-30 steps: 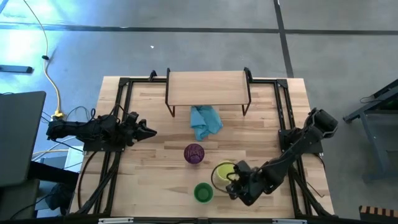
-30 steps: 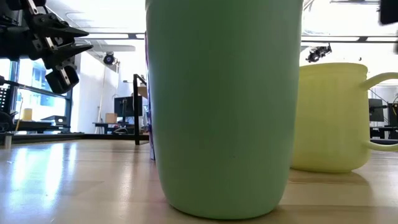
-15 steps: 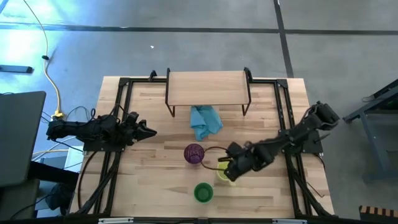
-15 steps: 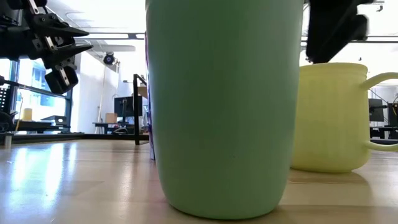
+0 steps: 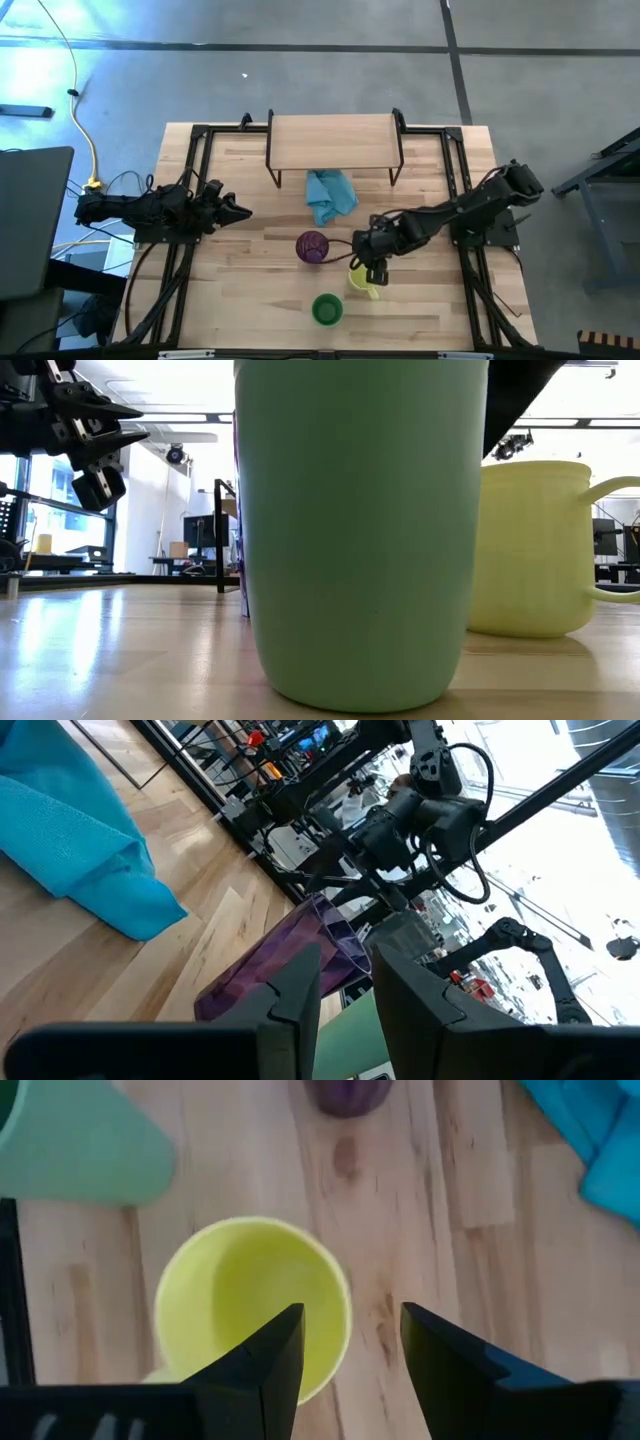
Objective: Stack small to large cups/mugs on shelf
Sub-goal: Put the light green mug on the shelf
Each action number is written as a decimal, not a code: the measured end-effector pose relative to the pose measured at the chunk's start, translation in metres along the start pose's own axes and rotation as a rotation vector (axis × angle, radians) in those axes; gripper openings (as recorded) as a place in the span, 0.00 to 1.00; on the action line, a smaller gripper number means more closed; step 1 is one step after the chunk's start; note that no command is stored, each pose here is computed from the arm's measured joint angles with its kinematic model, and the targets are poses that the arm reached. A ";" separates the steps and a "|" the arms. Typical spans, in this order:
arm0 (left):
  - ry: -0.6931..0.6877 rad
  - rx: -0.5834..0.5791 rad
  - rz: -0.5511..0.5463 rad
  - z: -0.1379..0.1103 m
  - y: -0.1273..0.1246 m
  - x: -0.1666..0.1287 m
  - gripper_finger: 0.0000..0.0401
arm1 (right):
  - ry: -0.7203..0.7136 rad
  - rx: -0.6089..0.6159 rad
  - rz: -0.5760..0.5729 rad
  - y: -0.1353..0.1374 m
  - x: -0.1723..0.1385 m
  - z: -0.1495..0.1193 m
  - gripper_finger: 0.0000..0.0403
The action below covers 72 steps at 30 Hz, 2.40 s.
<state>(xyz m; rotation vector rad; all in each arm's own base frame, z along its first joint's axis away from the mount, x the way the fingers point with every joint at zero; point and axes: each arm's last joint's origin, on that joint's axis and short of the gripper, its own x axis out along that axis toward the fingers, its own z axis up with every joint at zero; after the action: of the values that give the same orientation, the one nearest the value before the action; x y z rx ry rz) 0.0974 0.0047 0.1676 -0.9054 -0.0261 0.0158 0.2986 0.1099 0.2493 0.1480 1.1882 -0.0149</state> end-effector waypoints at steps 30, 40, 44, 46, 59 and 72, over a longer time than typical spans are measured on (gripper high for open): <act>0.000 -0.019 0.000 0.000 0.000 0.000 0.21 | 0.091 -0.070 0.039 -0.009 0.036 0.009 0.34; 0.001 -0.019 0.000 0.000 0.000 0.000 0.21 | 0.115 -0.051 0.029 -0.009 0.049 0.009 0.34; 0.000 -0.020 0.000 0.000 0.000 0.000 0.21 | 0.125 -0.048 0.027 -0.009 0.050 0.008 0.23; 0.000 -0.020 0.000 0.000 0.000 0.000 0.21 | 0.139 -0.048 0.022 -0.009 0.050 0.007 0.10; -0.023 -0.026 0.019 0.001 0.001 0.000 0.21 | 0.148 0.065 0.019 -0.023 0.009 0.000 0.01; -0.053 -0.045 0.036 0.002 0.001 0.000 0.21 | 0.058 0.120 -0.145 -0.105 -0.105 -0.008 0.00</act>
<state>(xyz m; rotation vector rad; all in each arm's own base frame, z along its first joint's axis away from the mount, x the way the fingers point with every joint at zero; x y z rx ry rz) 0.0973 0.0065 0.1678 -0.9503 -0.0595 0.0726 0.2426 0.0004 0.3325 0.1684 1.2540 -0.2111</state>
